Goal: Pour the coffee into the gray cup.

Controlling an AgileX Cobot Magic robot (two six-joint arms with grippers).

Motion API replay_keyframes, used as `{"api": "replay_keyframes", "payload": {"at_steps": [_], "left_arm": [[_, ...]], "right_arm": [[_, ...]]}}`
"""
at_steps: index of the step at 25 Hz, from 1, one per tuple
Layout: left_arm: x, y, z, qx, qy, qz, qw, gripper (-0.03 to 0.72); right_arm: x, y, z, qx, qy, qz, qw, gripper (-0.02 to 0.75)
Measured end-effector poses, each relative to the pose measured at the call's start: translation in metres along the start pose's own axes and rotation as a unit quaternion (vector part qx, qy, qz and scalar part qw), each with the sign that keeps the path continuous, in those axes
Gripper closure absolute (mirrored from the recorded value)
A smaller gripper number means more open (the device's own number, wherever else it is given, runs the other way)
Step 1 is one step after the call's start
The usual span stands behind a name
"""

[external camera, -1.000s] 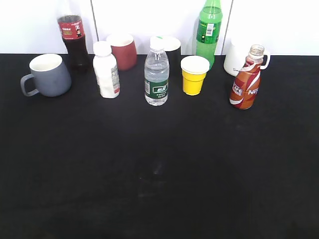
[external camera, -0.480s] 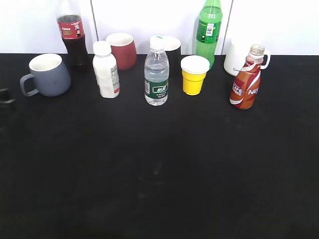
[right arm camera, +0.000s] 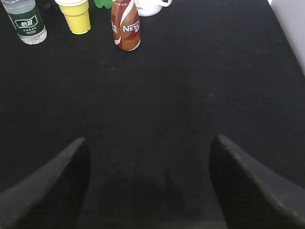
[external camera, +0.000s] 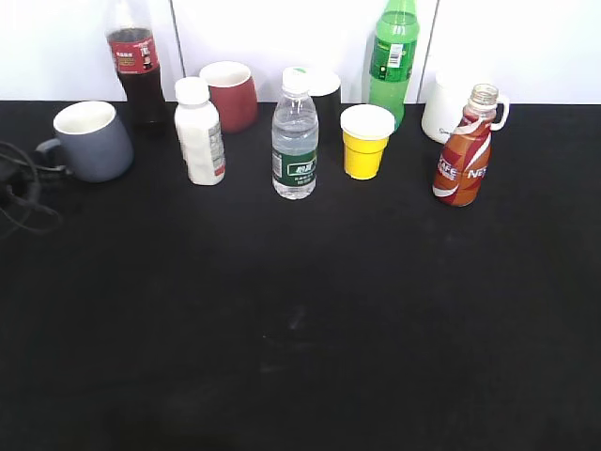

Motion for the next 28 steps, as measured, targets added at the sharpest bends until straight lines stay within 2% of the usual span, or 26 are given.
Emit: {"api": "replay_keyframes", "payload": {"at_steps": [3,9,11,13,14,18,21,24,26,28], "left_arm": [[0.005,0.005,-0.011,0.009,-0.003,-0.001,1.0,0.197],[-0.001,0.005,-0.044,0.003,0.016,-0.015,1.0,0.291],[-0.002,0.003,-0.05,-0.002,0.018,-0.017,1.0,0.384],[-0.004,0.002,-0.052,-0.009,0.03,-0.028,0.999,0.561],[-0.004,0.001,-0.052,-0.013,0.033,-0.031,0.999,0.617],[-0.006,-0.002,-0.049,-0.025,0.044,-0.044,0.998,0.649],[-0.004,-0.029,-0.024,-0.065,0.041,-0.042,0.996,0.649],[-0.001,-0.058,0.031,-0.112,0.043,-0.041,0.992,0.649],[-0.009,-0.066,0.076,-0.127,0.069,-0.053,0.988,0.649],[-0.028,-0.073,0.113,-0.146,0.121,-0.061,0.98,0.649]], "right_arm": [[0.0,0.0,0.0,0.0,0.0,0.0,1.0,0.15],[0.0,0.0,0.0,0.0,-0.001,0.0,1.0,0.15],[0.0,0.0,0.0,0.0,-0.001,0.0,1.0,0.15],[0.0,0.0,0.0,0.0,-0.001,0.0,1.0,0.15],[0.0,0.0,0.0,0.0,-0.001,0.0,1.0,0.15],[0.0,0.0,0.0,0.0,-0.001,-0.001,1.0,0.15],[0.0,0.0,0.0,0.0,-0.001,-0.001,1.0,0.15],[0.0,0.0,0.0,0.0,-0.001,-0.001,1.0,0.15],[0.0,0.0,0.0,0.0,-0.001,-0.003,1.0,0.15],[0.002,-0.006,0.003,-0.022,-0.008,-0.009,1.0,0.15]]}}
Point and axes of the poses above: a point on each arm's last joint axis where the gripper is mounted, z pointing back along that axis away from the gripper, x along the wrist's bending axis when the last joint is at zero, y = z × x, the point moved 1 cm from there along -z, pointing out along that axis toward the gripper, and after that the axes turned 1 degree about z, right-handed, at the moved point
